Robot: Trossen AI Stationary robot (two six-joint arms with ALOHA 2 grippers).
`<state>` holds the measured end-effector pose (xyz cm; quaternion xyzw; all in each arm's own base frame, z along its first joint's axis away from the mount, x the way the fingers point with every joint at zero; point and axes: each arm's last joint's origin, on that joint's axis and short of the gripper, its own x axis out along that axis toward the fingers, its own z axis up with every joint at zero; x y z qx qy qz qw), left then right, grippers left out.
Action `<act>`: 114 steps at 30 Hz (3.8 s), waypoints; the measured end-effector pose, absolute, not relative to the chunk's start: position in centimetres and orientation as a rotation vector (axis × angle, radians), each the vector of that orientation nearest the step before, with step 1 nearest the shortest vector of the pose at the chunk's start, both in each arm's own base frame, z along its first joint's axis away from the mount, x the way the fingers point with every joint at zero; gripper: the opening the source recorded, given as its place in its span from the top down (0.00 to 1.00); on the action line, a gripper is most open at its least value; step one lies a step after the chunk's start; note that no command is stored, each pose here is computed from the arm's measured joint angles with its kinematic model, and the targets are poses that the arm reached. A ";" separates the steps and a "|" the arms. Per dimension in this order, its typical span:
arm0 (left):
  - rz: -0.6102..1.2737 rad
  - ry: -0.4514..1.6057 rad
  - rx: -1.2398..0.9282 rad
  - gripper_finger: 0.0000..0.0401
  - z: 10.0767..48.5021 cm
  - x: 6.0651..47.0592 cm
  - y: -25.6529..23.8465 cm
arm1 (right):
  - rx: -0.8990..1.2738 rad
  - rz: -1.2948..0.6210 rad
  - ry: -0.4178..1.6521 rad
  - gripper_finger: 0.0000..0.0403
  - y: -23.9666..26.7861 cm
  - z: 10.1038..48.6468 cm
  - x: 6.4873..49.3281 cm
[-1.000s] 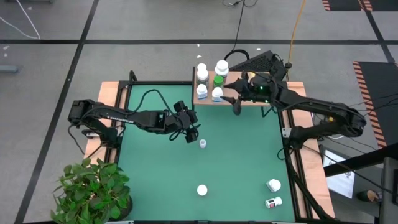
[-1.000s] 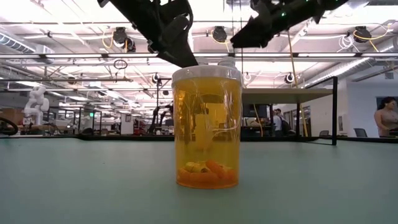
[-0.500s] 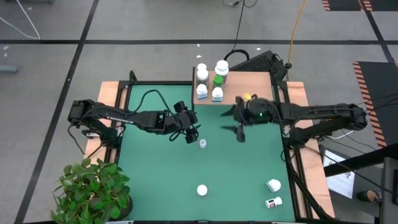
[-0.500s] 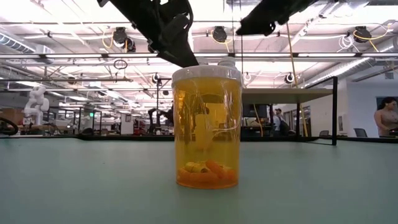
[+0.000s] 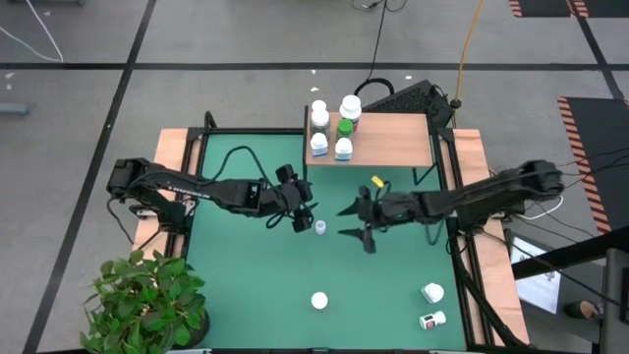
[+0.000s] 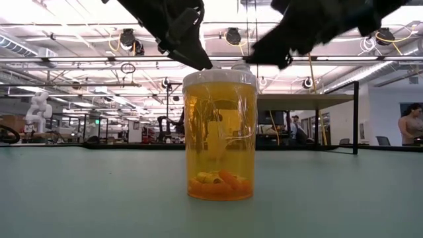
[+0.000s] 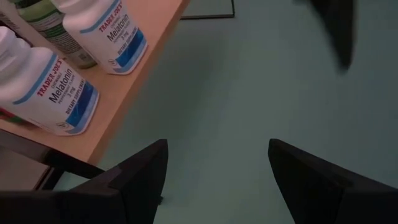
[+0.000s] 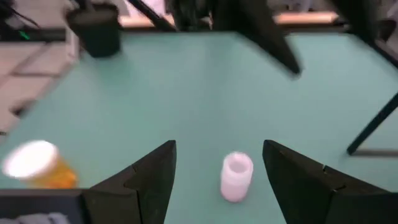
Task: Pick and place medicine bottles onto shelf by color
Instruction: Put the pink pill bottle on the shelf, then put the orange pill bottle on the shelf
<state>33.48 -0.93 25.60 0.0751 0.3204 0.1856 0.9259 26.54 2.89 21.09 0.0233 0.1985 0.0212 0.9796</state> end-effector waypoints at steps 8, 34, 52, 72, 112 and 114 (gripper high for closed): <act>0.383 0.656 0.151 0.30 25.6 33.5 -0.9 | -0.016 -0.003 0.385 0.41 2.3 15.7 30.3; 0.386 0.671 0.157 0.30 25.5 33.4 -0.7 | 0.069 0.019 0.517 0.69 0.1 11.8 33.2; 0.398 0.721 0.178 0.30 25.2 33.1 -0.1 | 0.049 -0.220 0.498 0.67 -3.0 28.9 22.4; 0.425 0.767 0.170 0.30 24.9 32.8 0.9 | 0.067 -0.653 0.580 0.66 -20.7 28.8 21.1; 0.433 0.761 0.145 0.30 24.9 32.8 0.8 | -0.012 -0.577 0.410 0.45 -15.1 30.6 18.3; 0.432 0.752 0.141 0.30 24.9 32.9 0.8 | -0.015 -0.546 0.393 0.45 -13.9 29.9 18.2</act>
